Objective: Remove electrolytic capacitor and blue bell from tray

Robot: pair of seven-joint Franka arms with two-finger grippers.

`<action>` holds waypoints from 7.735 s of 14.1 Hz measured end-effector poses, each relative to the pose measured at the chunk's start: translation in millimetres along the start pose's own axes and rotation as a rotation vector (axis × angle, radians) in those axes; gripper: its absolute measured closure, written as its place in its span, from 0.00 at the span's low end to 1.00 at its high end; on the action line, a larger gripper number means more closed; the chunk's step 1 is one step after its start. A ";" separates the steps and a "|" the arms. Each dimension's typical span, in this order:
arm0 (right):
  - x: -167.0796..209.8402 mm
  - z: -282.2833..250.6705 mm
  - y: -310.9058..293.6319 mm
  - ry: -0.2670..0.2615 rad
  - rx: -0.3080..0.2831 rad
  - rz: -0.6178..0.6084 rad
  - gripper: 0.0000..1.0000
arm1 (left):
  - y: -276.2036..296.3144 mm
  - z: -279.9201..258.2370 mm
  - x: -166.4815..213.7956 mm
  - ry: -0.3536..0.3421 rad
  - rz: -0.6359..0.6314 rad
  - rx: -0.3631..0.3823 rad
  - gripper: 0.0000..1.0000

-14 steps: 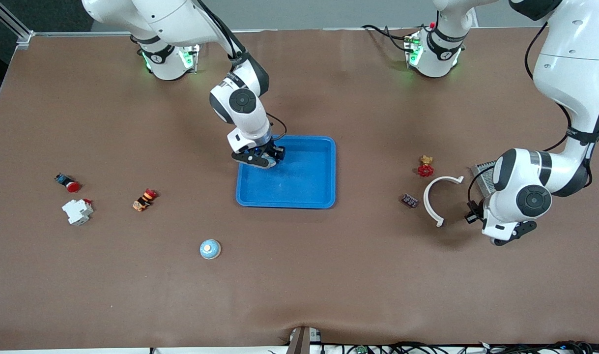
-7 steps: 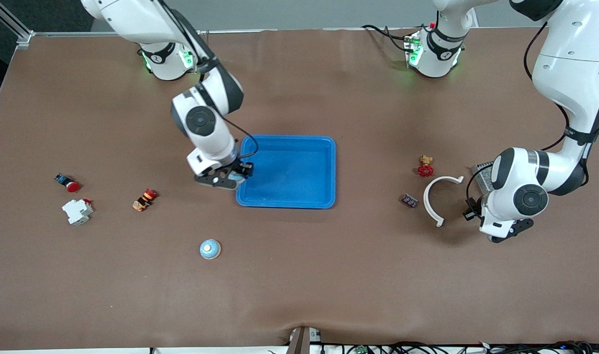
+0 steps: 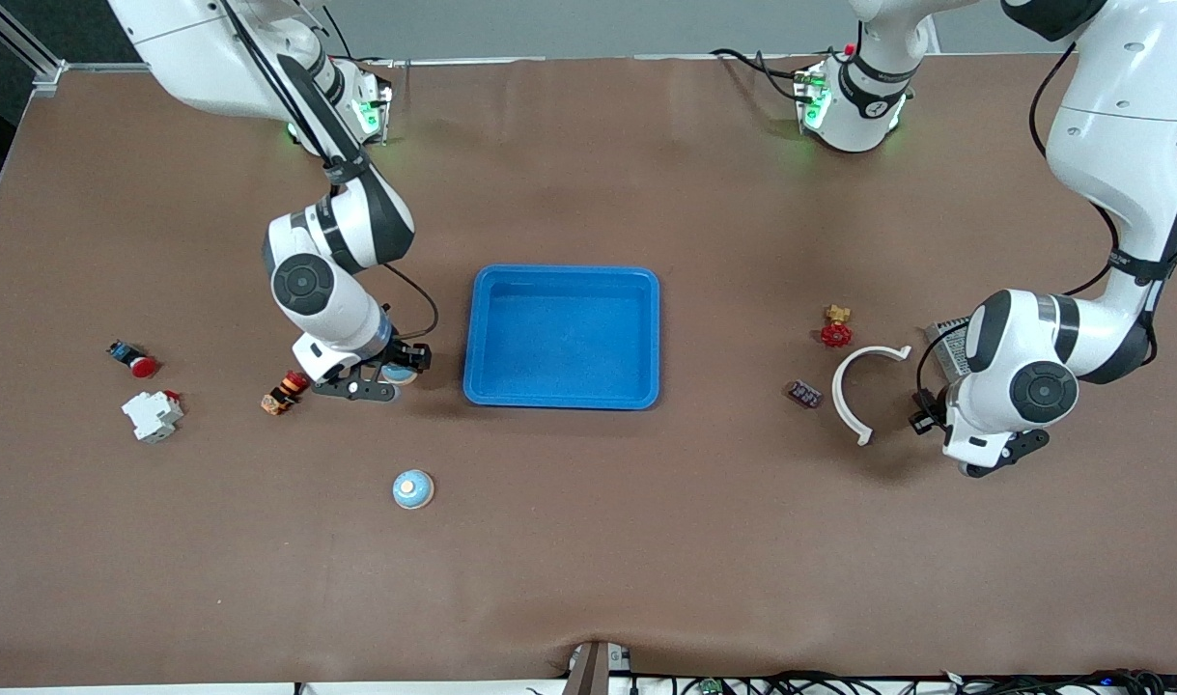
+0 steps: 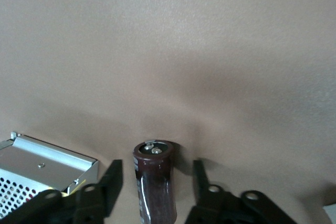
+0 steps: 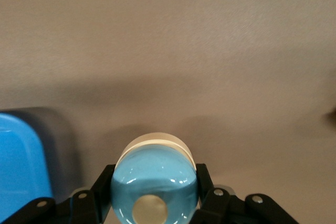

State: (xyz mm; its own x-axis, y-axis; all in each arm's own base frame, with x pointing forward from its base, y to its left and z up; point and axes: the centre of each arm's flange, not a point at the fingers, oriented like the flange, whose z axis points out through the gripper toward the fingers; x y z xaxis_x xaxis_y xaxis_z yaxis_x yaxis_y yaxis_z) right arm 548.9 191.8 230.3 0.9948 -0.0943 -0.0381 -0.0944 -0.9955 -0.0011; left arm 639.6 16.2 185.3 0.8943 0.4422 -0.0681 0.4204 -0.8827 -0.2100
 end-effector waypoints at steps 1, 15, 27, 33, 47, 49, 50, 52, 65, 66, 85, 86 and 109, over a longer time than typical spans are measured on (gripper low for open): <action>4.6 2.4 10.5 0.007 0.004 -0.011 0.34 | 1.4 -4.3 2.0 0.008 0.000 -0.005 0.25; 16.9 55.9 75.2 0.029 0.024 -0.063 0.34 | 23.1 -190.6 -11.6 0.278 0.225 -0.086 0.00; 26.9 30.6 82.5 -0.018 0.011 -0.050 0.00 | -29.8 -414.1 -109.6 0.185 0.343 -0.120 0.00; 50.2 -62.7 76.6 -0.060 -0.011 -0.050 0.00 | -54.7 -446.5 -147.2 0.159 0.383 -0.144 0.00; 89.7 -175.7 108.3 -0.010 -0.004 0.026 0.00 | -68.0 -463.8 -175.0 0.165 0.442 -0.134 0.00; 84.9 -196.8 112.6 -0.016 -0.008 0.031 0.00 | -67.2 -464.9 -175.9 0.167 0.444 -0.135 0.00; 83.0 -207.0 116.2 -0.014 -0.009 0.036 0.00 | -67.0 -465.1 -176.1 0.167 0.444 -0.135 0.00; 78.7 -223.1 124.4 -0.009 -0.010 0.048 0.00 | -69.6 -463.5 -175.7 0.155 0.441 -0.131 0.00; 50.5 -336.3 165.2 -0.004 -0.017 0.037 0.00 | -73.5 -461.4 -173.8 0.144 0.435 -0.128 0.00; 46.5 -343.8 170.2 -0.008 -0.018 0.033 0.00 | -73.2 -461.4 -174.1 0.144 0.436 -0.128 0.00; 9.9 -427.7 192.4 -0.054 0.001 0.037 0.00 | -69.0 -460.0 -177.8 0.155 0.445 -0.130 0.00; 9.9 -427.8 191.7 -0.055 0.002 0.035 0.00 | -69.1 -462.6 -177.7 0.170 0.444 -0.135 0.00; 6.8 -428.6 184.9 -0.074 0.042 0.023 0.00 | -62.1 -461.6 -190.6 0.136 0.471 -0.117 0.00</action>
State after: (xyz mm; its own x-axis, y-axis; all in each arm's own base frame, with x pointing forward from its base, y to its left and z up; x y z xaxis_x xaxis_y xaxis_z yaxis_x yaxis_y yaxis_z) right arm 554.4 5.1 658.1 0.9869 -0.1154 -0.1124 -0.1206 -0.9918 -0.0412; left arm 513.7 -86.7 661.5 0.9996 -0.0267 -0.0001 -0.0266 -0.9968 -0.0758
